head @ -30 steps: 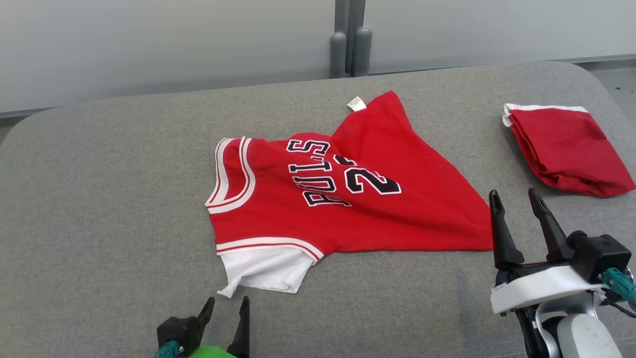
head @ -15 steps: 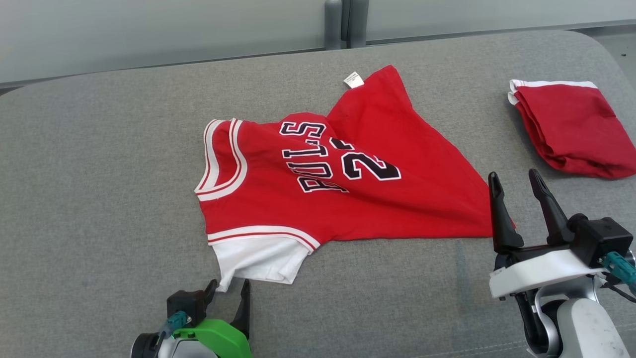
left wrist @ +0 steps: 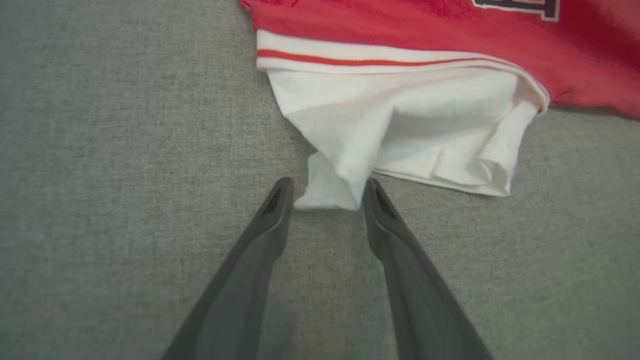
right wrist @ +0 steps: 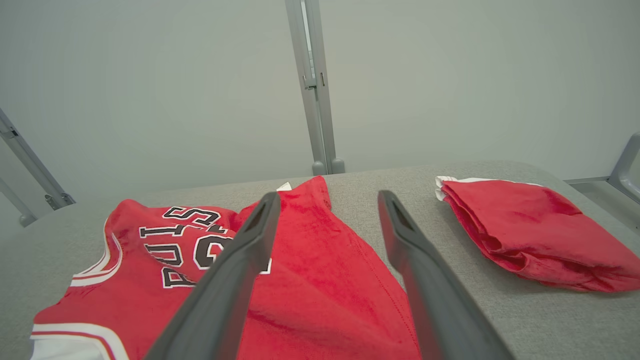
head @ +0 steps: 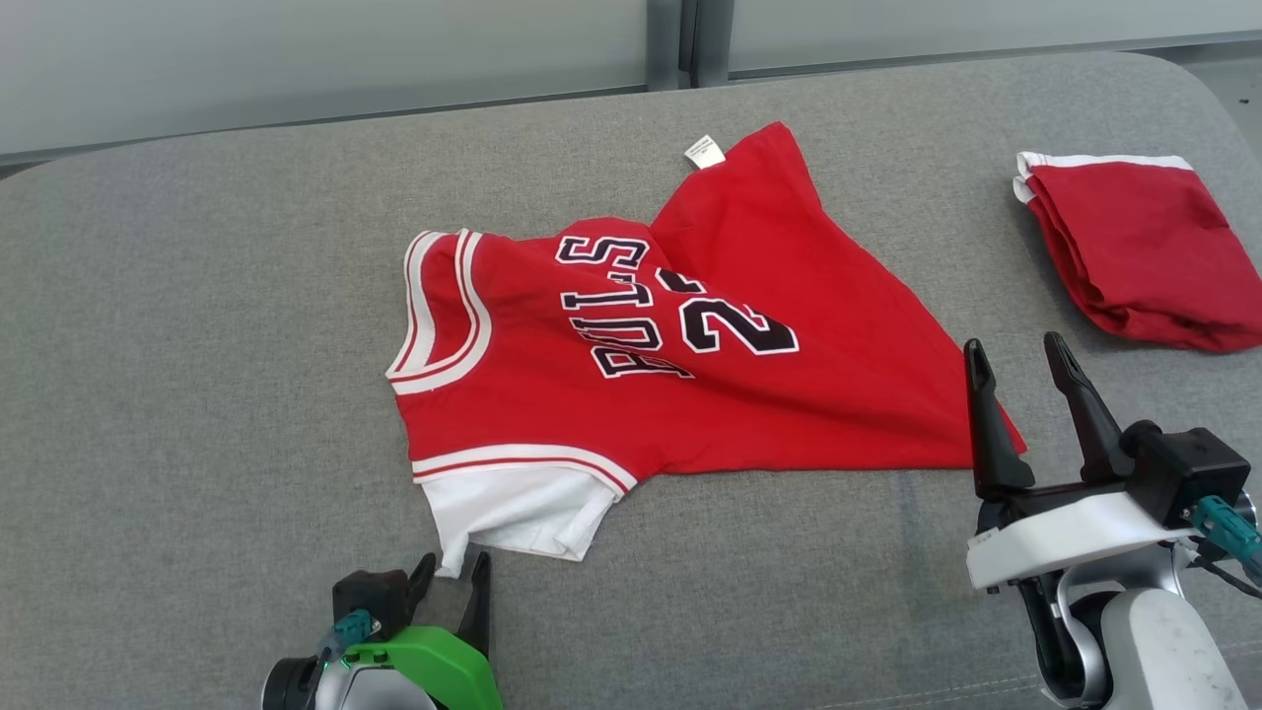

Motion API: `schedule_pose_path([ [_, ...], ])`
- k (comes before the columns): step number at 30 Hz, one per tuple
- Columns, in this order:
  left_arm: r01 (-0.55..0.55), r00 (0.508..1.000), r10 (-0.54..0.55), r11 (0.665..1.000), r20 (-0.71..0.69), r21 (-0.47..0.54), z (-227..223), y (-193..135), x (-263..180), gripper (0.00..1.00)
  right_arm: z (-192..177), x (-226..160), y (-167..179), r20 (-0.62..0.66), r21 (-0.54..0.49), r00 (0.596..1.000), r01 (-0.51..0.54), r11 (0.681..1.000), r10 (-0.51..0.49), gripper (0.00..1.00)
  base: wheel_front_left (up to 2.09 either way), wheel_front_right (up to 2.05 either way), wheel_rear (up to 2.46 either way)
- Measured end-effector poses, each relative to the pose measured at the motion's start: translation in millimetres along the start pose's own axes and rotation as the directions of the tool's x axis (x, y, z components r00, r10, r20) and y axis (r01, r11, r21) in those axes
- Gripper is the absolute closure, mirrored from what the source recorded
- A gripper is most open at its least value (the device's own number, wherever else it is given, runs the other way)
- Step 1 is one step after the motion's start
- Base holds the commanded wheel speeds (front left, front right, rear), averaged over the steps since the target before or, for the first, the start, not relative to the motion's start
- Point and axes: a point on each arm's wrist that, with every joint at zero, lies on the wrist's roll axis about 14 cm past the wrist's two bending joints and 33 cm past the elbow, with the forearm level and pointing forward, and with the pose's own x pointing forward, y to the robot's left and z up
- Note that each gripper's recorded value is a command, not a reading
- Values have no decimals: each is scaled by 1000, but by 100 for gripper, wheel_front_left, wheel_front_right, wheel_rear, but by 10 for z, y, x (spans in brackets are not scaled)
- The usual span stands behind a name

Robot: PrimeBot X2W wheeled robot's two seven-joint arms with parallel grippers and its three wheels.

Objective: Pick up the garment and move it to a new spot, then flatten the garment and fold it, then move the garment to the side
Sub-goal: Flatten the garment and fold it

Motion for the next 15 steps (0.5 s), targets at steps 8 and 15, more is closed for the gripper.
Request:
schedule_pose_path([
  [8,15,999,-15,1000,43,-12,146,-30,42,70,32,10,-2,9,-1,1000,0,1000,0,0,0,0,0],
  [15,20,999,-18,999,50,-29,127,-37,-20,100,46,-8,3,16,4,1000,0,1000,0,0,0,0,0],
])
